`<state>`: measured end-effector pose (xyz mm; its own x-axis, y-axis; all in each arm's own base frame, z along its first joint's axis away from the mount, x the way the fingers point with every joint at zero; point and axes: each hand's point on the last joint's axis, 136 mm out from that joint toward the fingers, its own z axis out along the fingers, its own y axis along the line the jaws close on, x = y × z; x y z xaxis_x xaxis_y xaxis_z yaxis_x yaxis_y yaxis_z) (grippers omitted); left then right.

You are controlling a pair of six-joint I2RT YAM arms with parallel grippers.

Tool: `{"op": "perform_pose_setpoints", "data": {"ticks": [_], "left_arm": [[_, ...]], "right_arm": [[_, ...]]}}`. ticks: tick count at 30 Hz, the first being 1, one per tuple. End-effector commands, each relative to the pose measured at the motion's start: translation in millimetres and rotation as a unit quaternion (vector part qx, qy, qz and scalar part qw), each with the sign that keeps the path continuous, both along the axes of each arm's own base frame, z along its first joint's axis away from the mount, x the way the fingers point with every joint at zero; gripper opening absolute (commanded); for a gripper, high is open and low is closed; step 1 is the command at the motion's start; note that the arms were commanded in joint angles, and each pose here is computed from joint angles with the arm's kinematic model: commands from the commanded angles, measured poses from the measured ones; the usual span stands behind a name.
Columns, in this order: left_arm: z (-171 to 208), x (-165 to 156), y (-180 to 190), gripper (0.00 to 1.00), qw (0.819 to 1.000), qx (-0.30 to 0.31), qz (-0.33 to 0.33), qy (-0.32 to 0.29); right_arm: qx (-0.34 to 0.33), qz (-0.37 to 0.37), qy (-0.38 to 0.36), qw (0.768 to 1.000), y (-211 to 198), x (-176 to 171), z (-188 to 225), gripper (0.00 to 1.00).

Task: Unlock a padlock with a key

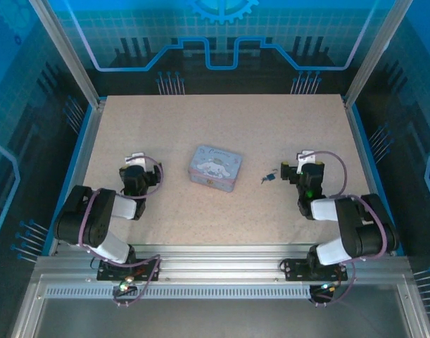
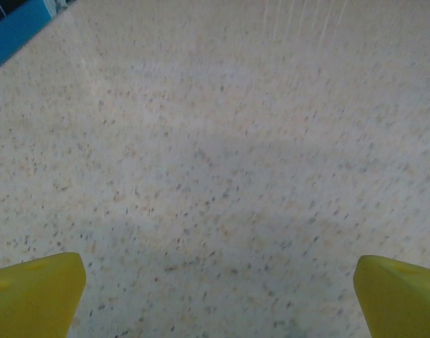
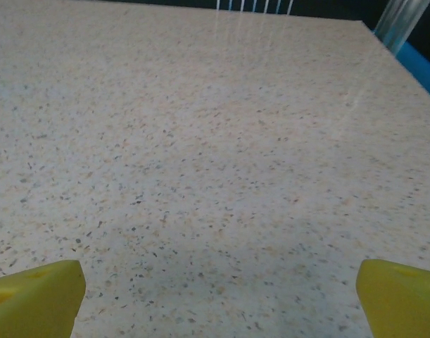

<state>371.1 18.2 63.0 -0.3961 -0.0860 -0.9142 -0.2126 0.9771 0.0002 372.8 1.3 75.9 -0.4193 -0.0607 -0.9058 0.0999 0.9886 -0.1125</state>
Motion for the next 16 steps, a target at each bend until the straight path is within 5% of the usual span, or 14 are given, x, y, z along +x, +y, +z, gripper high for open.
{"op": "perform_pose_setpoints", "data": {"ticks": [1,16], "left_arm": [[36.8,20.4,-5.1,0.99,0.998,0.002,-0.017,-0.067],[37.1,22.6,-7.2,0.99,0.998,0.009,-0.016,-0.063]], "right_arm": [[0.002,0.022,-0.033,0.999,7.4,22.8,23.2,1.00],[0.014,0.056,-0.019,0.998,14.9,23.4,19.4,1.00]]}}
